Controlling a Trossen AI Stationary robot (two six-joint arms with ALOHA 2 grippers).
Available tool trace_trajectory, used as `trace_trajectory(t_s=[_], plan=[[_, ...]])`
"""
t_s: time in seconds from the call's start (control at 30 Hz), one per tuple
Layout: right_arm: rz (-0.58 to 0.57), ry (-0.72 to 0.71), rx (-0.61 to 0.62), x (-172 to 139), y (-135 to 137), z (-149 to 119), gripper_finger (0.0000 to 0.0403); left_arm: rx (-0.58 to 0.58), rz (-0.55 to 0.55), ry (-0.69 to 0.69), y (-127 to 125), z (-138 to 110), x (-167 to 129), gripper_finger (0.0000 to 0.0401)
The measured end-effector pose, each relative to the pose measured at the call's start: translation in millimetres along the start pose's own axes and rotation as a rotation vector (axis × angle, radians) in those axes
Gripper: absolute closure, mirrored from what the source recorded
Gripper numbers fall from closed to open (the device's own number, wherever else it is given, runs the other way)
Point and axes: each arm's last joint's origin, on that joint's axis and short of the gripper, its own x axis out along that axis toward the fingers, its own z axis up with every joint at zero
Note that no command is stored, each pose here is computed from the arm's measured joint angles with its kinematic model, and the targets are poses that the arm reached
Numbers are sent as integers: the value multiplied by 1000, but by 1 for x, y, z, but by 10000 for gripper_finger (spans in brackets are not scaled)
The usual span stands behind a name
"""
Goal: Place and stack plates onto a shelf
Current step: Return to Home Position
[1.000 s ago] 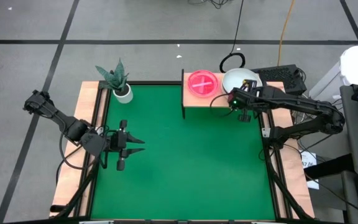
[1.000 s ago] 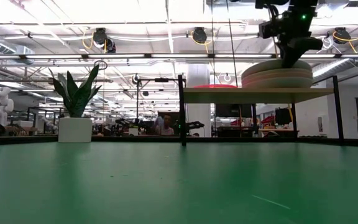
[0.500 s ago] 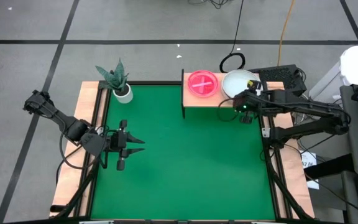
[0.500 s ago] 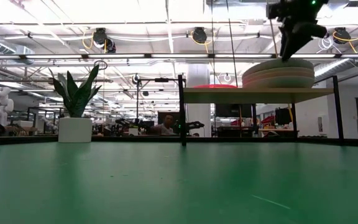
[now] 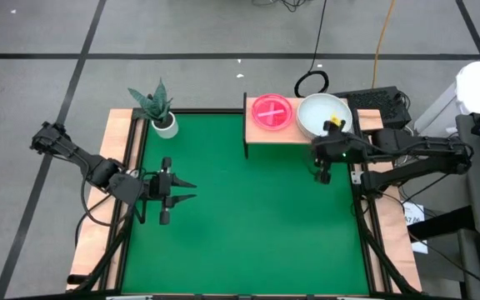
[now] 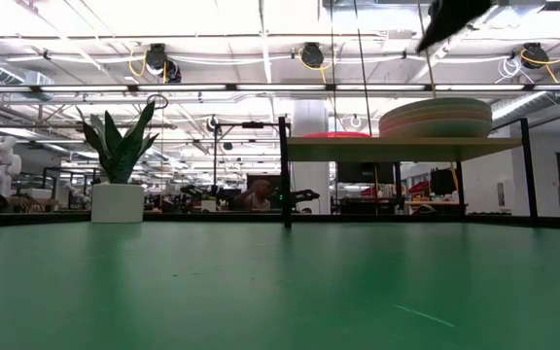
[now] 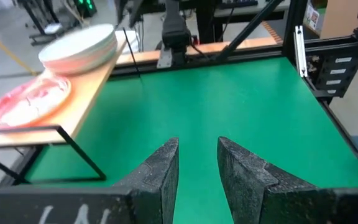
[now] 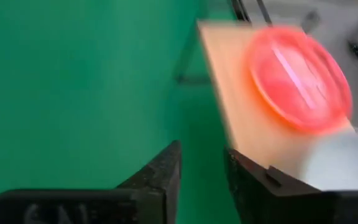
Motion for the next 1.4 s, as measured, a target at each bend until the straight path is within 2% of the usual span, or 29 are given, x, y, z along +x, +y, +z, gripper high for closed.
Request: trace_trajectory(t_s=[0.17, 0.33, 0.5, 0.77, 0.9, 1.17, 1.3, 1.4], plan=[[93, -203, -43, 0, 23, 6, 348, 51, 6, -54, 1, 3, 2, 286], [151, -381, -55, 5, 40, -1, 394, 91, 44, -105, 2, -14, 18, 286], [229, -588, -18, 18, 53, -18, 395, 88, 71, -130, 8, -29, 30, 286], [430, -921, 32, 38, 64, -47, 402, 40, 32, -162, 13, -27, 33, 286], [465, -927, 2, 48, 69, -59, 402, 28, 29, -162, 13, -27, 33, 286], [391, -876, -196, 69, 75, -84, 403, 0, 16, -148, 9, -34, 42, 286], [357, -903, -258, 75, 76, -93, 403, -6, 12, -207, 5, -50, 50, 286], [346, -943, -253, 79, 76, -103, 403, 18, 20, -259, 5, -66, 51, 286]])
